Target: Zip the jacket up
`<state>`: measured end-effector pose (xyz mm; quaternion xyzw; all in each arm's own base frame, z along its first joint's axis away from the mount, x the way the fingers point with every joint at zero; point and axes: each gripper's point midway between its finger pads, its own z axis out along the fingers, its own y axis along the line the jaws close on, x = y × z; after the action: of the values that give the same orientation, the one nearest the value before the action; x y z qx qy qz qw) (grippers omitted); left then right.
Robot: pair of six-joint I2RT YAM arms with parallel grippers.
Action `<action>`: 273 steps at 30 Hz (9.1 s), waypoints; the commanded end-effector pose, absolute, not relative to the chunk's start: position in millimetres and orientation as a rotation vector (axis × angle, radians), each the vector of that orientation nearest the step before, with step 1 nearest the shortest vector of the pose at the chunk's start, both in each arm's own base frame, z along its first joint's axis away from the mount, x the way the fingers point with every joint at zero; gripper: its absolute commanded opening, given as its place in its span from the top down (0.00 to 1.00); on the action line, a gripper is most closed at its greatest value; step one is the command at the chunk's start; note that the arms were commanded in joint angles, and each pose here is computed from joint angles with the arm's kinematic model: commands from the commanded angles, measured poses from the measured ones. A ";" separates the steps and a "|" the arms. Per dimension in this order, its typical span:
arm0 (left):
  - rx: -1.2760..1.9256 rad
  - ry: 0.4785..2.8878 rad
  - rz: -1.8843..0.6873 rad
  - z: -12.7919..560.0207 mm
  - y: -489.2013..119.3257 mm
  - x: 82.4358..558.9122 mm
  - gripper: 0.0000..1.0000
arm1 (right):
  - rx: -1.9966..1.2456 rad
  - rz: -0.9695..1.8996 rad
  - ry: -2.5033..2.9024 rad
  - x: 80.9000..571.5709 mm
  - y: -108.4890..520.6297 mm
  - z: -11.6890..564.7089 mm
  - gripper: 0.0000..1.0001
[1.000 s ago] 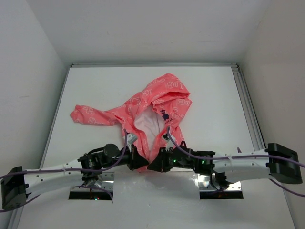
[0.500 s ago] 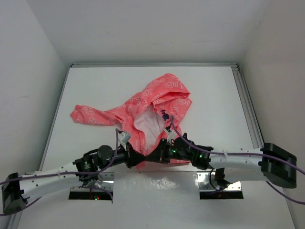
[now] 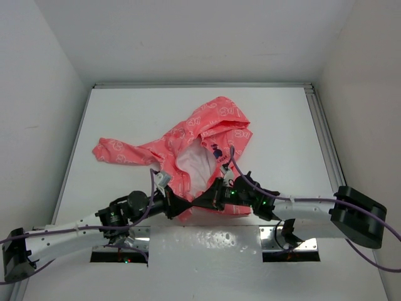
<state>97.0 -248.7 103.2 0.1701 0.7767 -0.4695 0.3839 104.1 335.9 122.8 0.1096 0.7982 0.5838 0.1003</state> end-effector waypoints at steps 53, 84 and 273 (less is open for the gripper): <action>0.922 2.173 -1.252 58.0 -272.4 28.5 1.00 | -0.903 1.004 2.351 42.3 284.6 100.9 1.00; -0.243 2.071 -0.408 130.5 -157.4 218.2 0.69 | -0.082 0.375 2.231 158.2 177.6 62.3 0.83; -0.445 1.957 -1.344 94.6 -187.9 169.2 0.53 | -0.270 0.978 2.034 236.7 386.7 134.5 1.00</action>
<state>172.9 -174.8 94.0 -0.1847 0.7839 -0.4681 0.3636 240.2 378.0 104.0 -0.1506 0.8358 0.3258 0.4156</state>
